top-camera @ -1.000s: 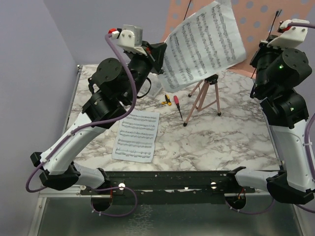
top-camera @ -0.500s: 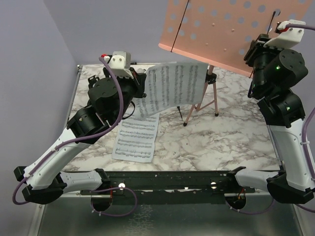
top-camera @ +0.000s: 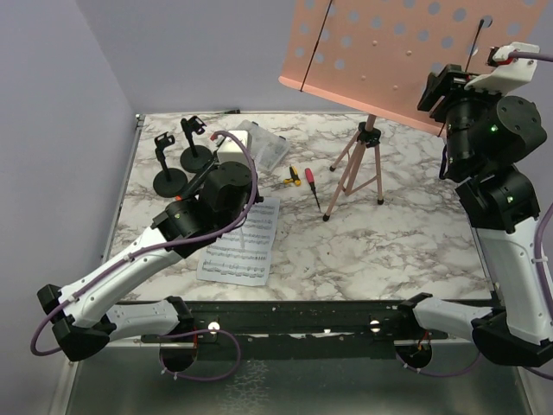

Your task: Pack up the instrument practice props

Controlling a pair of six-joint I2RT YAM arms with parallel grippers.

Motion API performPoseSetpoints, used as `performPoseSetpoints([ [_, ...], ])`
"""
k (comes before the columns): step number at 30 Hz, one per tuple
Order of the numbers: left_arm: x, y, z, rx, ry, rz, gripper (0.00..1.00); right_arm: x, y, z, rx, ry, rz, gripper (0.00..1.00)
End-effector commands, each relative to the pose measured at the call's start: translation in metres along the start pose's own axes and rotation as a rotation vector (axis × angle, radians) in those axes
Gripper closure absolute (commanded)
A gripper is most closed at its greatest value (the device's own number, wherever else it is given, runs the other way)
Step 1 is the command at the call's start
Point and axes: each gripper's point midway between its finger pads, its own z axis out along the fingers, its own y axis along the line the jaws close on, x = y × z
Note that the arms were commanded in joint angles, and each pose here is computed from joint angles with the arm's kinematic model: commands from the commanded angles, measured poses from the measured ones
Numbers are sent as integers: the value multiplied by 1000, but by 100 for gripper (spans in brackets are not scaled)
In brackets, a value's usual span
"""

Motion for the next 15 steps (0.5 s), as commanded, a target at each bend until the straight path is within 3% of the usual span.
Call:
performPoseSetpoints([
  [1,5,8,14,-38,-15,-78,100,-1,2,-10,-46,3,15,34],
  [10,-11,18,52,0,-52,-265,100,-8,-4,-25,-64,-16,46,33],
  [15,13,33,52,-10,-20,-343,100,-8,-5,-30,-69,-14,80,33],
])
